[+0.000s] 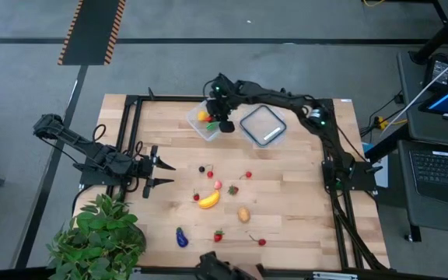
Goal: Pick and placing Produce into tupperware
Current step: Put the red chili pepper into the transparent container
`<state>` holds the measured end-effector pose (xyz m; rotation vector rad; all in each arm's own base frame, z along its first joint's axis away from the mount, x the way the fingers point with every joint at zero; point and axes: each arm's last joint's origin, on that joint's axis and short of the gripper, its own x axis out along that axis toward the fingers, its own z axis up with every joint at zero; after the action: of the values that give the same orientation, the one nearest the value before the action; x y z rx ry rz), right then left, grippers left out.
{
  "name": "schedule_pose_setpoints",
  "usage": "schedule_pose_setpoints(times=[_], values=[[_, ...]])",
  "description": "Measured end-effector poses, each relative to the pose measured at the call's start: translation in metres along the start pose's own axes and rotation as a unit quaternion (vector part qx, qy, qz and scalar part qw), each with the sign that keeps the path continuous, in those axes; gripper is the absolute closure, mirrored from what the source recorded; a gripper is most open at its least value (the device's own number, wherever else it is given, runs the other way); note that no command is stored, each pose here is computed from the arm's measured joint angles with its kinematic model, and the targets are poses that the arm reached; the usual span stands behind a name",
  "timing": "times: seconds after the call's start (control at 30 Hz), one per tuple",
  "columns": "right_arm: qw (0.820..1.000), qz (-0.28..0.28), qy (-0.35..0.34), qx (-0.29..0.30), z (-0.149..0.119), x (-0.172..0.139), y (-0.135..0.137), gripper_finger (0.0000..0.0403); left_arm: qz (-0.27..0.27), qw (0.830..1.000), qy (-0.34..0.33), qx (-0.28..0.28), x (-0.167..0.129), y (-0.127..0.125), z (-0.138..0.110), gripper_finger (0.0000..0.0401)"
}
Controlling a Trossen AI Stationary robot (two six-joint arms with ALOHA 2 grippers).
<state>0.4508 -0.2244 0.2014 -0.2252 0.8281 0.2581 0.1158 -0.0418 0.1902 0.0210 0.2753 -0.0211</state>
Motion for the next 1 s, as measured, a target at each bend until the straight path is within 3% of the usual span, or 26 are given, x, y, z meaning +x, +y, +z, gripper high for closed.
schedule_pose_setpoints(times=[0.33, 0.6, 0.83, 1.0], values=[[0.998, 0.016, 0.047, -0.023, -0.002, 0.008, -0.028, 0.0358, 0.0, 1.0, 0.001, 0.001, 0.0, 0.0, 0.0, 0.0216], [0.999, 0.016, 0.042, -0.026, -0.008, 0.015, -0.034, 0.0358, 0.003, 1.0, 0.001, 0.004, 0.0, 0.0, 0.0, 0.0216], [0.998, 0.028, 0.054, 0.03, -0.011, 0.015, -0.031, 0.0357, 0.004, 1.0, 0.0, 0.004, 0.0, 0.0, 0.0, 0.0216], [0.997, 0.03, 0.055, 0.033, -0.011, 0.015, -0.031, 0.0321, 0.004, 1.0, 0.0, 0.004, 0.0, 0.0, 0.0, 0.0216]])
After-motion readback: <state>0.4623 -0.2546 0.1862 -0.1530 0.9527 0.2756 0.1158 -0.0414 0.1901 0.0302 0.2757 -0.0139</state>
